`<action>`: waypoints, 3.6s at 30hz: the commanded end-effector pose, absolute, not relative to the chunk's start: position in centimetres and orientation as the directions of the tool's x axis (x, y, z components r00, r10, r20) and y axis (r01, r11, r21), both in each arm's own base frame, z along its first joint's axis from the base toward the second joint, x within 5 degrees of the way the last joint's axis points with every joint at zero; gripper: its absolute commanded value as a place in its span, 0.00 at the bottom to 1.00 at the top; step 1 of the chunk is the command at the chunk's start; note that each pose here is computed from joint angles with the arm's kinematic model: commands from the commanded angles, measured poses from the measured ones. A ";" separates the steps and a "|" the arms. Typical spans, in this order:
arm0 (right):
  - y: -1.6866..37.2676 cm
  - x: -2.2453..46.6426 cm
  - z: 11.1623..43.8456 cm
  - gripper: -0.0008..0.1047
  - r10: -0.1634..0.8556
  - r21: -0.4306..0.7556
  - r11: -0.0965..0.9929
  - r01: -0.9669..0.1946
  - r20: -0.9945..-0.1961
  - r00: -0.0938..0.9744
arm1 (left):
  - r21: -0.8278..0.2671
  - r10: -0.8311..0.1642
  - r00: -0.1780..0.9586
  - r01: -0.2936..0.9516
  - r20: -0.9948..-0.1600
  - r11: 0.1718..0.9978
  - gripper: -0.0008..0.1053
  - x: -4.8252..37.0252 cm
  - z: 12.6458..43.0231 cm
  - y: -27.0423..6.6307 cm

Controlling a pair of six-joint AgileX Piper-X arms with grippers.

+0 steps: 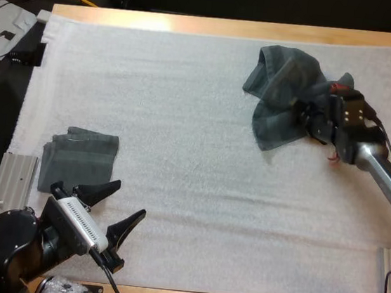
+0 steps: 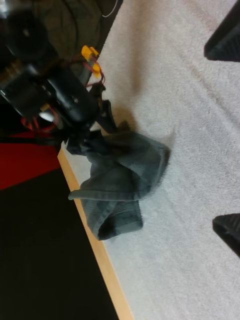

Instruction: Pick towel from pile, fold and stack

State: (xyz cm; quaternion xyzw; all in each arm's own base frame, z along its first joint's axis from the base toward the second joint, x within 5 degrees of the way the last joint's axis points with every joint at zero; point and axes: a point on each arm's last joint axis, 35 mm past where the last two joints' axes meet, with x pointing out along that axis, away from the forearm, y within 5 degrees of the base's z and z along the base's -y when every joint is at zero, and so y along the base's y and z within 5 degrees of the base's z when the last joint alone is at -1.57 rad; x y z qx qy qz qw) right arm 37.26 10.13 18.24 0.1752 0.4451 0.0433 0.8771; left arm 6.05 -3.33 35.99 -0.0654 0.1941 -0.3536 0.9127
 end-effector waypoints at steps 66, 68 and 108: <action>14.3 19.3 39.6 0.01 0.521 0.126 0.769 -0.627 -0.692 0.500 | -0.266 -0.684 0.668 0.630 -0.295 0.730 0.58 6.0 36.3 -3.4; 15.2 18.5 39.3 0.01 0.535 0.142 0.741 -0.657 -0.715 0.450 | -0.268 -0.684 0.666 0.629 -0.297 0.729 0.58 6.0 36.3 -3.4; 24.5 29.0 31.0 0.68 0.427 0.028 0.813 -0.582 -0.707 0.563 | -0.270 -0.686 0.664 0.631 -0.298 0.728 0.58 5.9 36.2 -3.4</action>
